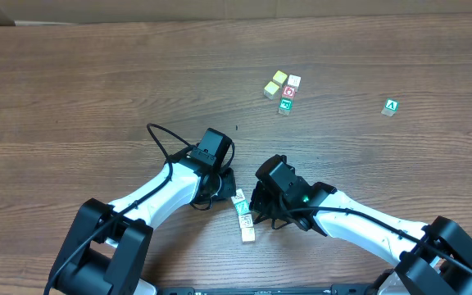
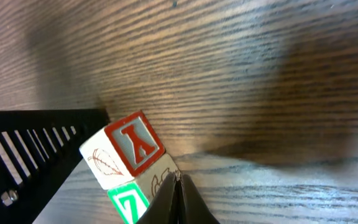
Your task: Flip 3 blocks
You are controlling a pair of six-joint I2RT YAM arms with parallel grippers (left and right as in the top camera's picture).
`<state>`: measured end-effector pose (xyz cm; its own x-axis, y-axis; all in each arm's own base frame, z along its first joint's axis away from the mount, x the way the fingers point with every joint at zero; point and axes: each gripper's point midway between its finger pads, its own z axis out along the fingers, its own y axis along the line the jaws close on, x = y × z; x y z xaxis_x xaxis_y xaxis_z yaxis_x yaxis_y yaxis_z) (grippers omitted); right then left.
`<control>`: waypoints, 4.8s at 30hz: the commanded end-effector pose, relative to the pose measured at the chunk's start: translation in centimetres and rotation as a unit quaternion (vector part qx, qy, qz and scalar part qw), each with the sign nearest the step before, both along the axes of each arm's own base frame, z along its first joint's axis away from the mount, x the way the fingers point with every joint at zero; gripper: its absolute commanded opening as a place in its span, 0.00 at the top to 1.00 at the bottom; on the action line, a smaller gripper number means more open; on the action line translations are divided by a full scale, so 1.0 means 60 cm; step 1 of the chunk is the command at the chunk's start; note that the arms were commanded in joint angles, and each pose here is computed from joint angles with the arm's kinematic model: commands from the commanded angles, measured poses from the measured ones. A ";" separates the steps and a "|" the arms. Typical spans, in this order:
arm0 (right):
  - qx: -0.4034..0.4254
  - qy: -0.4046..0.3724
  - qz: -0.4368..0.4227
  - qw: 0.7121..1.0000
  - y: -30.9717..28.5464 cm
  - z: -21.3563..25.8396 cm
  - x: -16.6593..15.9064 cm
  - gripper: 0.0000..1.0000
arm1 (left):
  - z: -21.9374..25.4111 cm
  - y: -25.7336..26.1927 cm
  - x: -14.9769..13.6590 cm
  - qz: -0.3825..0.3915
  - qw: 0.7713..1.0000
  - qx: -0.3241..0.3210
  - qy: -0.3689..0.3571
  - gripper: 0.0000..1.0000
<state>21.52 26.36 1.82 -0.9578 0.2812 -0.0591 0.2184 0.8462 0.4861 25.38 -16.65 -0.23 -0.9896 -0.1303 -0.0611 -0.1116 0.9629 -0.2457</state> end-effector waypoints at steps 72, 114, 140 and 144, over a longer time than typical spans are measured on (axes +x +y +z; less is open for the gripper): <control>-0.029 0.039 0.037 0.998 -0.038 -0.021 -0.055 0.96 | 0.002 0.004 -0.026 -0.004 0.999 0.012 0.031 0.96; 0.033 0.043 0.061 0.997 0.001 -0.002 -0.058 0.96 | 0.001 -0.001 -0.024 0.001 1.000 0.017 0.024 0.96; 0.030 0.033 0.069 0.997 0.008 -0.001 -0.061 0.96 | 0.003 -0.006 -0.015 0.001 1.000 0.011 0.013 0.96; 0.014 0.028 0.062 0.998 -0.001 -0.006 -0.058 0.96 | 0.002 -0.005 -0.016 0.001 1.000 0.012 0.014 0.96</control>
<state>17.76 26.62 1.31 -0.9884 0.1485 0.0308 0.1432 0.8477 0.5107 24.58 -17.00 0.24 -0.9905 -0.1314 -0.0401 -0.1186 0.9651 -0.2333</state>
